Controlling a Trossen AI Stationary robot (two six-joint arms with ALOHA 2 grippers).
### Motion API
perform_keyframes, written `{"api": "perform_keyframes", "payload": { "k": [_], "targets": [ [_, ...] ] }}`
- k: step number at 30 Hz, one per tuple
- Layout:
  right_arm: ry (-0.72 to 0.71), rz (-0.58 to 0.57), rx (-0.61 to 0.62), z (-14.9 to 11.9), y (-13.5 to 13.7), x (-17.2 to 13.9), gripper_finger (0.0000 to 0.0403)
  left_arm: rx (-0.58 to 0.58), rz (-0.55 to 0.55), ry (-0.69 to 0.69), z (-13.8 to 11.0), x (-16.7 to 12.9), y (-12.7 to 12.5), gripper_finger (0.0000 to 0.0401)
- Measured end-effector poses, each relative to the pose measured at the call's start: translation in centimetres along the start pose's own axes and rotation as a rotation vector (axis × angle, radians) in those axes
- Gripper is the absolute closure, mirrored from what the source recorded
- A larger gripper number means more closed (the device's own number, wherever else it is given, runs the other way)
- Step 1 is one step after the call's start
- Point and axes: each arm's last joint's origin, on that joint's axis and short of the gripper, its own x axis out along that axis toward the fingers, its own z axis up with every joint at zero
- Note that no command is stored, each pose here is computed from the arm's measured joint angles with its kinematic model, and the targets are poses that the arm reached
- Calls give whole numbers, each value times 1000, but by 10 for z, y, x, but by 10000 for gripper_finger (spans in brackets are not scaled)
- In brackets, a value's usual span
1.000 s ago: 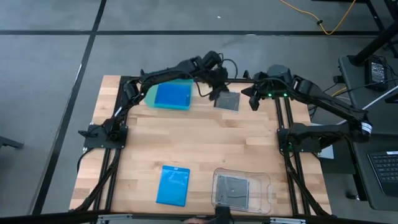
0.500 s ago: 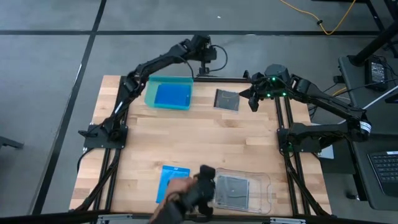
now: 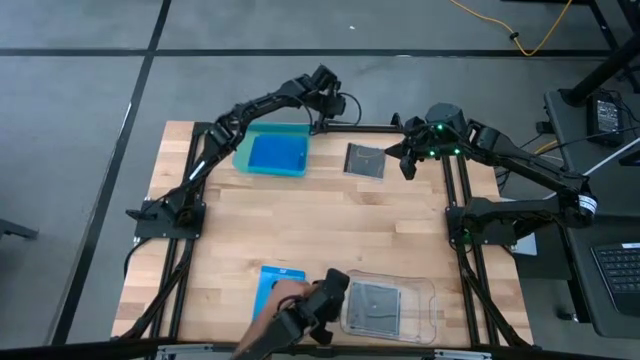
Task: Pick & place jewel cases by type
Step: Put the black CD case into the transparent bin
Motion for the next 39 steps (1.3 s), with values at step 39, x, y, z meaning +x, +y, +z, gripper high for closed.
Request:
{"api": "perform_keyframes", "payload": {
  "k": [39],
  "targets": [
    [547, 100, 142, -3, -112, 164, 381, -259, 30, -342, 187, -286, -71, 400]
  ]
}}
